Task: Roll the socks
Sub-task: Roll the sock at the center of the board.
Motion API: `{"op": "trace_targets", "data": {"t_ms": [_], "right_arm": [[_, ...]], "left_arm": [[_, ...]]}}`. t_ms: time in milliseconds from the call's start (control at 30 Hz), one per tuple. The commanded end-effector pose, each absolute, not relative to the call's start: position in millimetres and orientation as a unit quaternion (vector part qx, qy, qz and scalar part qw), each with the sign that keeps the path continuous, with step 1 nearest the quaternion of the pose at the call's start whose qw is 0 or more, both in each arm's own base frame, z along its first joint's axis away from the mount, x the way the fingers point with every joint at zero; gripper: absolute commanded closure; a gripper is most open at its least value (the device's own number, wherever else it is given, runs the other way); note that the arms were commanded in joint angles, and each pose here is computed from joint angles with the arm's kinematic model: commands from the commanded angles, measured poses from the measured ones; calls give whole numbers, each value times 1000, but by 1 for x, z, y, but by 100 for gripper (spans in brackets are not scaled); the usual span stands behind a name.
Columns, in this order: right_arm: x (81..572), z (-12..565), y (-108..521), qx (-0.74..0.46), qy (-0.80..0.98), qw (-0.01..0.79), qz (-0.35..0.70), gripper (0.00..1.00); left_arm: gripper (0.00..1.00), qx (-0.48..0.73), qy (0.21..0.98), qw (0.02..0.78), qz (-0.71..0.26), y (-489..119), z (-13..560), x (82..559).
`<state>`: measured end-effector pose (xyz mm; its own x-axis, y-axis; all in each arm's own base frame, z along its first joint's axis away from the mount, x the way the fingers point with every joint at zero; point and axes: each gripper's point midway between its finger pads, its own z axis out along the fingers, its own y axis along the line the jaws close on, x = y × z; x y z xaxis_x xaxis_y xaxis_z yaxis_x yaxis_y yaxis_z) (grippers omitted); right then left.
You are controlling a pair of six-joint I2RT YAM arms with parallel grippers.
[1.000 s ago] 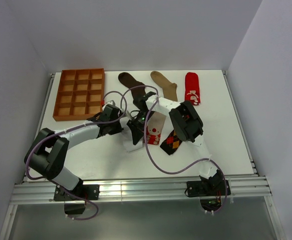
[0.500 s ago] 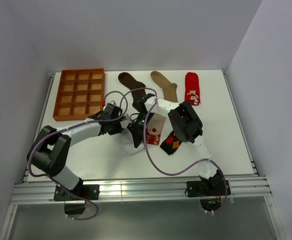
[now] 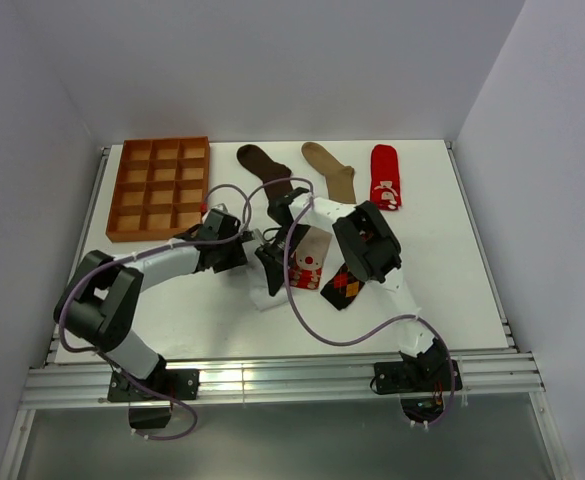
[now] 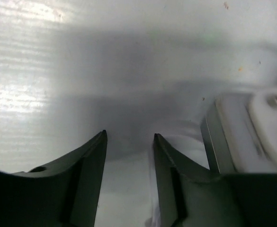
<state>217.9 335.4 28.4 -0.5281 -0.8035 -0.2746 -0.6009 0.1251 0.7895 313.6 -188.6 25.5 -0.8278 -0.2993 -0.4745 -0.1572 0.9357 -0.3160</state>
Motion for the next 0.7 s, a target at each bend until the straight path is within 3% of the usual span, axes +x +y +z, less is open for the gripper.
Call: {"op": "trace_targets", "data": {"t_ms": [0,267,667], "right_arm": [[218,-7,336,490,-752,131,-421,87],[220,-8,344,467,-749,162,-442,86],[231,-20,344,459,-759,156,-435,86]], "left_arm": [[48,-103,922,324,-184,-204,66,321],[43,-57,891,380,-244,-224,100,302],[48,31,866,377,-328,-267,84,249]]}}
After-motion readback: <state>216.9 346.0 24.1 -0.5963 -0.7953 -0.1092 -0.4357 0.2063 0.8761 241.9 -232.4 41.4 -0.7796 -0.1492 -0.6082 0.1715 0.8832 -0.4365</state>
